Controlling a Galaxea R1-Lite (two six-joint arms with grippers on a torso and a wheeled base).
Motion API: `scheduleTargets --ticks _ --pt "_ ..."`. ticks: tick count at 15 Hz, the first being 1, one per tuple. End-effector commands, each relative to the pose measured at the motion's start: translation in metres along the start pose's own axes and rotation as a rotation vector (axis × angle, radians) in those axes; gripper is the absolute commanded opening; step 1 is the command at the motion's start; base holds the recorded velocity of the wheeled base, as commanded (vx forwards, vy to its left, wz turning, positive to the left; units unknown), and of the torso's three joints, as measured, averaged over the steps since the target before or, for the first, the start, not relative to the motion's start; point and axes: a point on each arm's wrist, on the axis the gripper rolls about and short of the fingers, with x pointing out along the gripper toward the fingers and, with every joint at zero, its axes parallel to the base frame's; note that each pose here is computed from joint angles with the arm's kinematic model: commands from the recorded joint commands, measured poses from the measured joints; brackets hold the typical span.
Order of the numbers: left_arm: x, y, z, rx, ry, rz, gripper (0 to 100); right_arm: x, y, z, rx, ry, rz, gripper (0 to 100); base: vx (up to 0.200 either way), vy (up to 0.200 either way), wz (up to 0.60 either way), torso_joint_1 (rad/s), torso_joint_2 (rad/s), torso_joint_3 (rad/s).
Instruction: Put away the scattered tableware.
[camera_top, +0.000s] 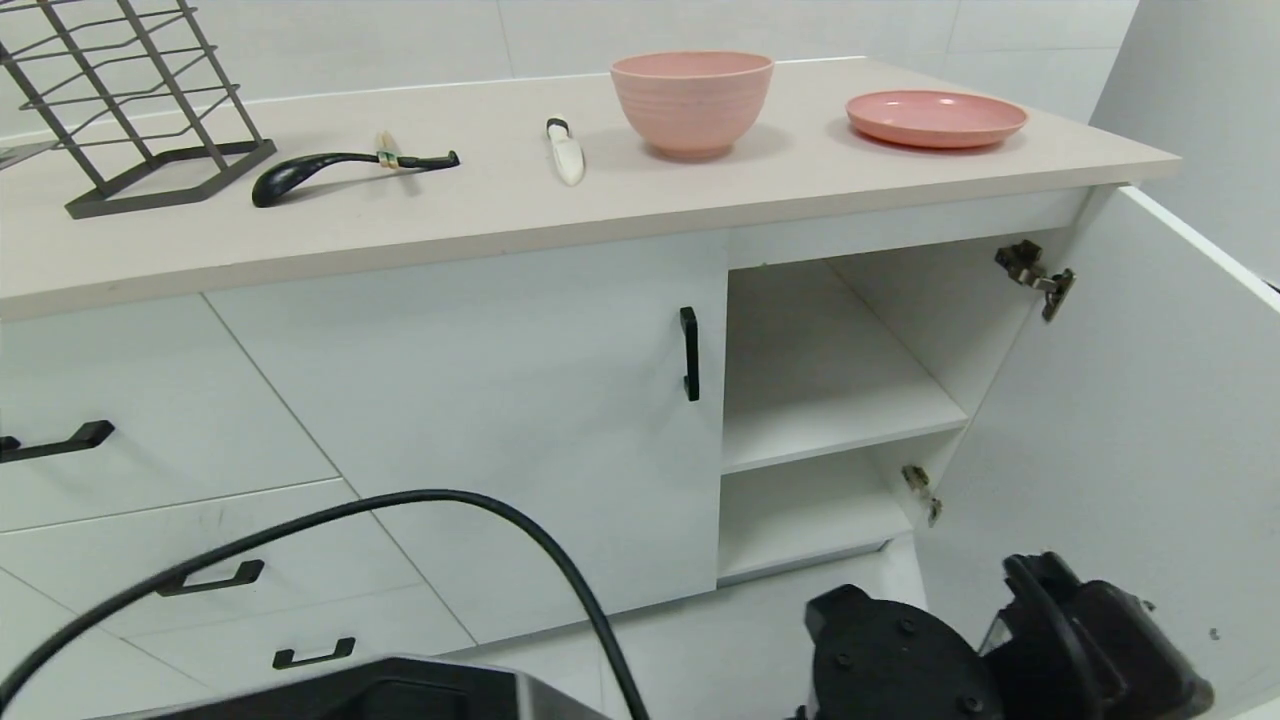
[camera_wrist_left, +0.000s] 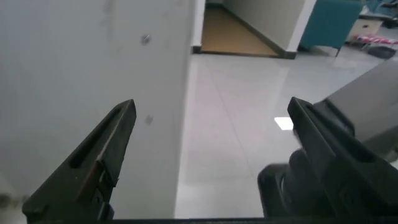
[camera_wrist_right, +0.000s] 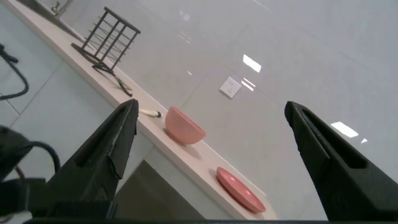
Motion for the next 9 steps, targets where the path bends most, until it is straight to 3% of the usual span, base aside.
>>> scheduleTargets --ticks 1,3,5,7,9 --pt "-0.071 0.019 0.049 0.013 -0.011 0.113 100 -0.004 0.004 -0.001 0.008 0.002 0.006 100 0.0 0.0 0.0 0.0 0.0 0.0" --pt "-0.129 0.034 0.079 0.036 -0.036 0.23 100 -0.007 0.008 -0.001 0.014 0.006 0.009 100 0.0 0.0 0.0 0.0 0.0 0.0" --pt "-0.195 0.045 0.104 0.079 -0.072 0.381 100 -0.009 0.01 -0.004 0.025 0.015 0.02 100 0.0 0.0 0.0 0.0 0.0 0.0" --pt "-0.244 0.037 0.122 0.132 -0.123 0.464 100 -0.013 0.016 -0.01 0.051 0.041 0.033 100 0.0 0.0 0.0 0.0 0.0 0.0" --pt "-0.281 0.016 0.129 0.168 -0.153 0.517 100 -0.02 0.026 -0.018 0.074 0.072 0.058 100 0.0 0.0 0.0 0.0 0.0 0.0"
